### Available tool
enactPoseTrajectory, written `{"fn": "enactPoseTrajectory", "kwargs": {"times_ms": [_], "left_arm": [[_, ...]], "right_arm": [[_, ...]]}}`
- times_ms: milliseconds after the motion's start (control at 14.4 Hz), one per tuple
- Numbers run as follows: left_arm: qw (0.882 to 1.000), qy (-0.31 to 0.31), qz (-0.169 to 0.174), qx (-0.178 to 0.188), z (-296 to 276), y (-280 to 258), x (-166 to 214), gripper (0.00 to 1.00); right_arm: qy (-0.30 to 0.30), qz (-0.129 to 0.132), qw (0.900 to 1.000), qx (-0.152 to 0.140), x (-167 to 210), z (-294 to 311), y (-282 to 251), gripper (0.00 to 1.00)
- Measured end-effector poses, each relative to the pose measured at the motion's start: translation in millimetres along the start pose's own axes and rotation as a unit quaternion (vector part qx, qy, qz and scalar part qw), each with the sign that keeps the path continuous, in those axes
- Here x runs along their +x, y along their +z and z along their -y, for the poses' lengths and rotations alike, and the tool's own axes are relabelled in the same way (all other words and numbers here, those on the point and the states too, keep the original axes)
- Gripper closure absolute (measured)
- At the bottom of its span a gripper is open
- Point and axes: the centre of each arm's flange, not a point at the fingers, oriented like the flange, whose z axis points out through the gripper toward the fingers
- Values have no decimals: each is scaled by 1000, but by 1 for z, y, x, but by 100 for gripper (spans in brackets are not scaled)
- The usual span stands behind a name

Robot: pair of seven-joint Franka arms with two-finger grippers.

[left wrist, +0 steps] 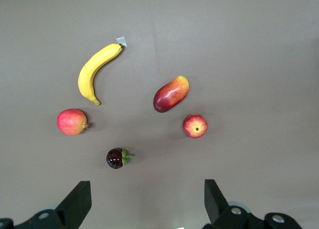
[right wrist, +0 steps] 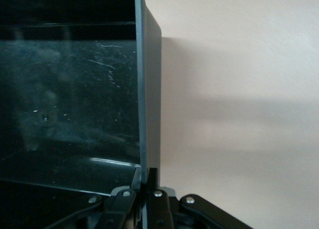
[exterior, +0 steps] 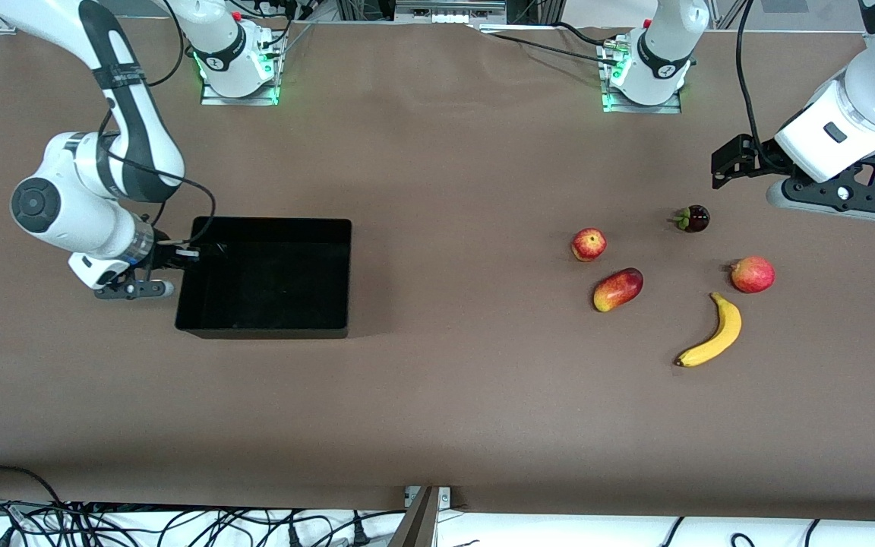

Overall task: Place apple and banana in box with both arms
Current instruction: 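Slide the black box with the right gripper toward the fruit, then release the box with the right gripper while the left gripper reaches the apple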

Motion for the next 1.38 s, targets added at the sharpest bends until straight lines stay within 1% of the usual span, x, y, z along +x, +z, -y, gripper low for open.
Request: {"fn": "enactPoseTrajectory", "kwargs": {"times_ms": [69, 208, 277, 415, 554, 762, 900, 1108, 1385], "left_arm": [[1000, 0, 0, 0, 0, 0, 0, 0], [1000, 0, 0, 0, 0, 0, 0, 0], [1000, 0, 0, 0, 0, 0, 0, 0], [1000, 0, 0, 0, 0, 0, 0, 0], [1000, 0, 0, 0, 0, 0, 0, 0], [1000, 0, 0, 0, 0, 0, 0, 0], [1000, 0, 0, 0, 0, 0, 0, 0], [1000, 0, 0, 0, 0, 0, 0, 0], [1000, 0, 0, 0, 0, 0, 0, 0]], "right_arm": [[2, 4, 1000, 10, 3, 14, -7, 95], [18, 16, 999, 44, 11, 46, -28, 95], [21, 16, 998, 56, 14, 64, -39, 95], [21, 17, 997, 68, 18, 105, -51, 95], [22, 26, 997, 75, 16, 150, -44, 95], [35, 53, 994, 92, 10, 211, -16, 95], [44, 59, 993, 93, 3, 254, 5, 95], [44, 52, 994, 87, -9, 306, 37, 95], [35, 40, 995, 84, -16, 340, 72, 95]]}}
